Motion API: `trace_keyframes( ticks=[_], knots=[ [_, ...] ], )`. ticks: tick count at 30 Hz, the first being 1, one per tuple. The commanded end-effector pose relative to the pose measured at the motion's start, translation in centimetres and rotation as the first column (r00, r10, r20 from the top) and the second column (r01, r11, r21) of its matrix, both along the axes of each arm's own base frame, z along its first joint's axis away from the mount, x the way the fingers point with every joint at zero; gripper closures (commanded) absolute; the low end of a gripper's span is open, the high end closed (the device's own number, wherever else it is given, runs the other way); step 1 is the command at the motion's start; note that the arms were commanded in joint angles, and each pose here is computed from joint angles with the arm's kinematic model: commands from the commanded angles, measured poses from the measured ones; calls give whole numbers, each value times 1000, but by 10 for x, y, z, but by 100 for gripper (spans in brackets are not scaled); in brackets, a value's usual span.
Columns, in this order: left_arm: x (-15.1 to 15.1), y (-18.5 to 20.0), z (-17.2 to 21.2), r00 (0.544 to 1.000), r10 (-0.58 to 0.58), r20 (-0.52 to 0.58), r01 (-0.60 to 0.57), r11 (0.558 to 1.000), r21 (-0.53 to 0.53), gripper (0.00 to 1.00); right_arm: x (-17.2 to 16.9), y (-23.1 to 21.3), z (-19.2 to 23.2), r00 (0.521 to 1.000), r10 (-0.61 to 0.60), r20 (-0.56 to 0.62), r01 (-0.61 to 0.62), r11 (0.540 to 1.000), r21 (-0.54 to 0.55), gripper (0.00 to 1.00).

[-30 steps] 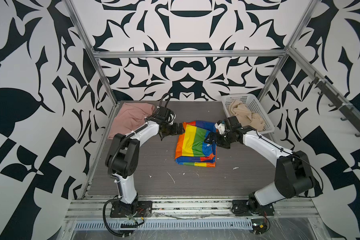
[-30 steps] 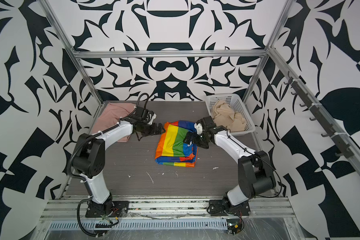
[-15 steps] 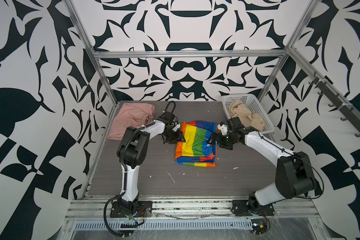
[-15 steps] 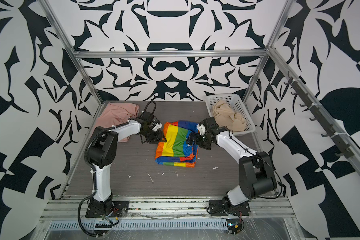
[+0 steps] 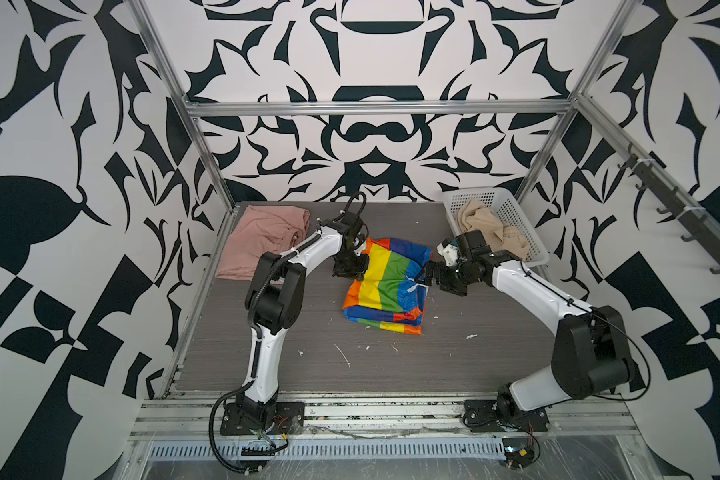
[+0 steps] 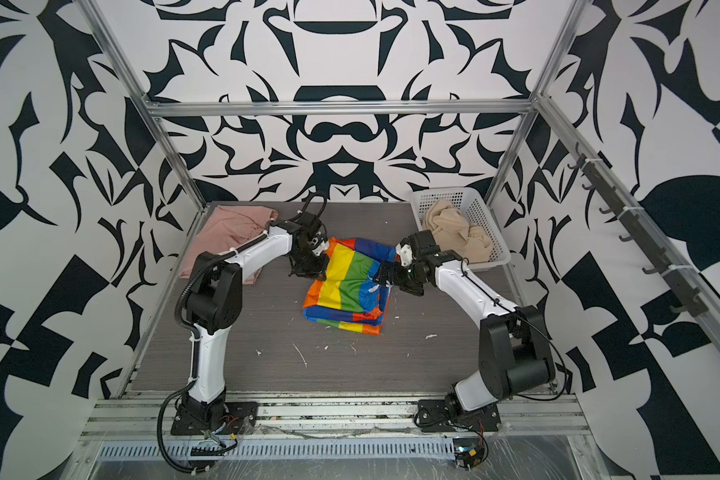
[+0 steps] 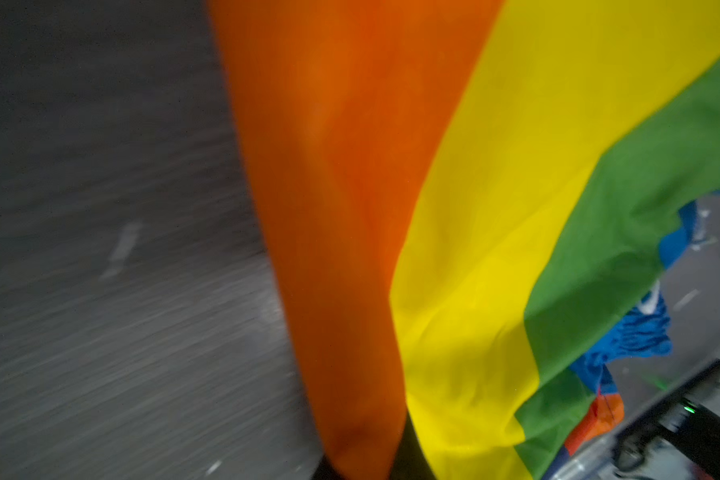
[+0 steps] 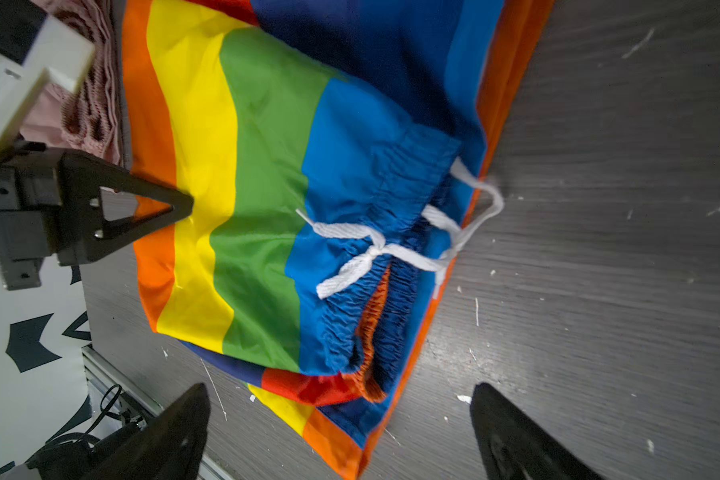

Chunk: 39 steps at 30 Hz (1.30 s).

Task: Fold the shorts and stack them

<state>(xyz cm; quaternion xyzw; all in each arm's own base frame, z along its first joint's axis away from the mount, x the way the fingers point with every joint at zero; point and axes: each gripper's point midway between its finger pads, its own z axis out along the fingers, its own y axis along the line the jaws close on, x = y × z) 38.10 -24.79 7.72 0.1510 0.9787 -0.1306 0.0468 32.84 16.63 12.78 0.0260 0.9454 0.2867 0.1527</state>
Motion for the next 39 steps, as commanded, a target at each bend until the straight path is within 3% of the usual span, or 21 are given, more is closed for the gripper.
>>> trace_keyframes(
  ticks=[1,3,6,17,23,31,39],
  knots=[
    [-5,82,39,998,-43,35,24,910,415,100,20,8,27,997,-1,75,-1,1000,31,0],
    [5,109,55,994,-84,66,32,824,565,100,29,14,35,996,1,94,-6,999,49,0],
    [25,140,74,984,-129,126,6,719,695,100,41,25,47,993,19,119,-27,997,67,0],
    [80,200,128,941,-165,297,-129,634,763,100,65,80,74,972,127,196,-145,986,79,0],
    [97,229,157,897,-122,424,-232,686,689,100,70,96,71,970,148,195,-170,980,101,0],
    [107,244,171,858,-112,502,-285,708,646,100,70,103,64,971,159,179,-182,977,116,0],
    [113,263,174,824,-29,566,-336,779,530,100,73,108,59,972,169,163,-191,973,131,0]
  ],
)
